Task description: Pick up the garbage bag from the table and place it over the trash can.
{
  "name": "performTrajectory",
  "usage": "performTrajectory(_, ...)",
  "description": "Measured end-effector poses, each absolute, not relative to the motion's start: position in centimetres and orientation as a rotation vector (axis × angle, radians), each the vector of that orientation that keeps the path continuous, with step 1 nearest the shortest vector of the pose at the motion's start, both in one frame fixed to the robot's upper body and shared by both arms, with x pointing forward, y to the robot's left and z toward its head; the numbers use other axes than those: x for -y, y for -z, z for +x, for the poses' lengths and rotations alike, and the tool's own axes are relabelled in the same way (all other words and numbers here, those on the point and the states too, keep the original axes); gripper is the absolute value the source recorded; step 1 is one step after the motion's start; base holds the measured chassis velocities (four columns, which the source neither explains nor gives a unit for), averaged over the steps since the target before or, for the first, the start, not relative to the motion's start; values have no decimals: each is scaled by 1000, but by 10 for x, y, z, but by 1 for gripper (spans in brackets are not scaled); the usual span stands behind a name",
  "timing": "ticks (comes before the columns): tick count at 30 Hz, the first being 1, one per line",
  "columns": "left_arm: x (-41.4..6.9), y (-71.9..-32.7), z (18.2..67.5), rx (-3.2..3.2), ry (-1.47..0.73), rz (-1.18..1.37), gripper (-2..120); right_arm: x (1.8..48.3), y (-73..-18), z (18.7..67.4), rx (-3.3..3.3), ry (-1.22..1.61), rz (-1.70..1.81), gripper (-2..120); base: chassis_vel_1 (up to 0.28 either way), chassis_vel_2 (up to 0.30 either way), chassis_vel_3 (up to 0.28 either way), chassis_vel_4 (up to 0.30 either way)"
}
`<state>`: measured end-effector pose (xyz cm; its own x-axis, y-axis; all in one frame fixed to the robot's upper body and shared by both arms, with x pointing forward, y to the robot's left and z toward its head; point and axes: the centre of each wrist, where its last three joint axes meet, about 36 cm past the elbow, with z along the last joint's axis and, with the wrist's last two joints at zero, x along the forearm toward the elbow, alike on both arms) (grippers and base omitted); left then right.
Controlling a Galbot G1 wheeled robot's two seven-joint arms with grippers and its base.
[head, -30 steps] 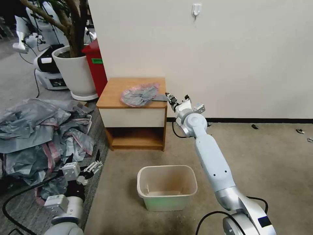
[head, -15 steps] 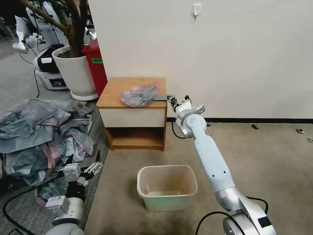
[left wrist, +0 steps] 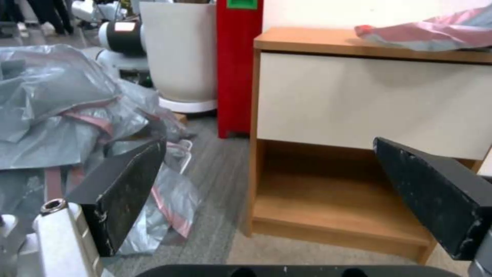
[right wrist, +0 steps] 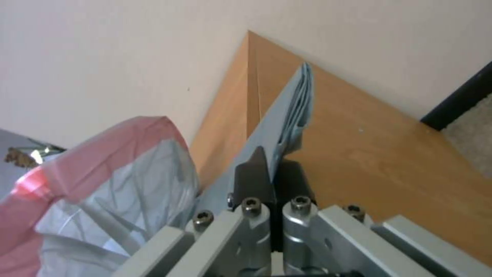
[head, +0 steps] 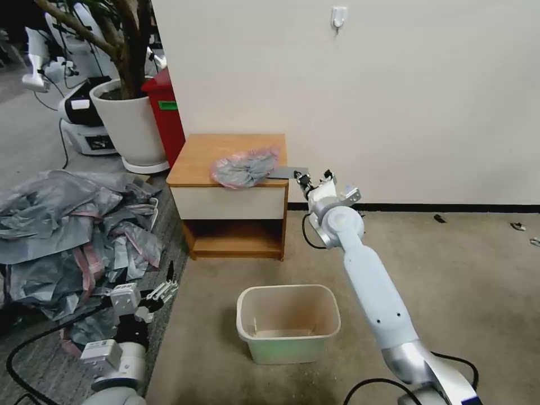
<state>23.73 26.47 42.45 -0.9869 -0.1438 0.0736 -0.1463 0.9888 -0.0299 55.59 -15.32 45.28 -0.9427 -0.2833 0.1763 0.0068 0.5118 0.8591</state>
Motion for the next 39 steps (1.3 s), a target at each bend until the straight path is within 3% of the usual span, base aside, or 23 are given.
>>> performTrajectory(8, -261, -421, 242, 3065, -70, 210, 100, 152, -462, 462, 2446, 1325, 363, 0, 0, 0, 0, 0)
performTrajectory(11, -259, -419, 244, 3064, -79, 208, 100, 140, -457, 392, 2368, 1281, 411, 0, 0, 0, 0, 0)
performTrajectory(12, -259, -419, 244, 3064, -79, 208, 100, 140, -457, 392, 2368, 1281, 411, 0, 0, 0, 0, 0)
performTrajectory(16, -258, -419, 246, 3068, -84, 207, 100, 121, -443, 318, 2293, 1196, 422, 0, 0, 0, 0, 0)
performTrajectory(20, -258, -419, 246, 3070, -85, 205, 100, 115, -431, 286, 2264, 1127, 385, 0, 0, 0, 0, 0)
performTrajectory(39, -258, -419, 251, 3082, -89, 187, 100, 130, -389, 271, 2437, 712, 301, 0, 0, 0, 0, 0)
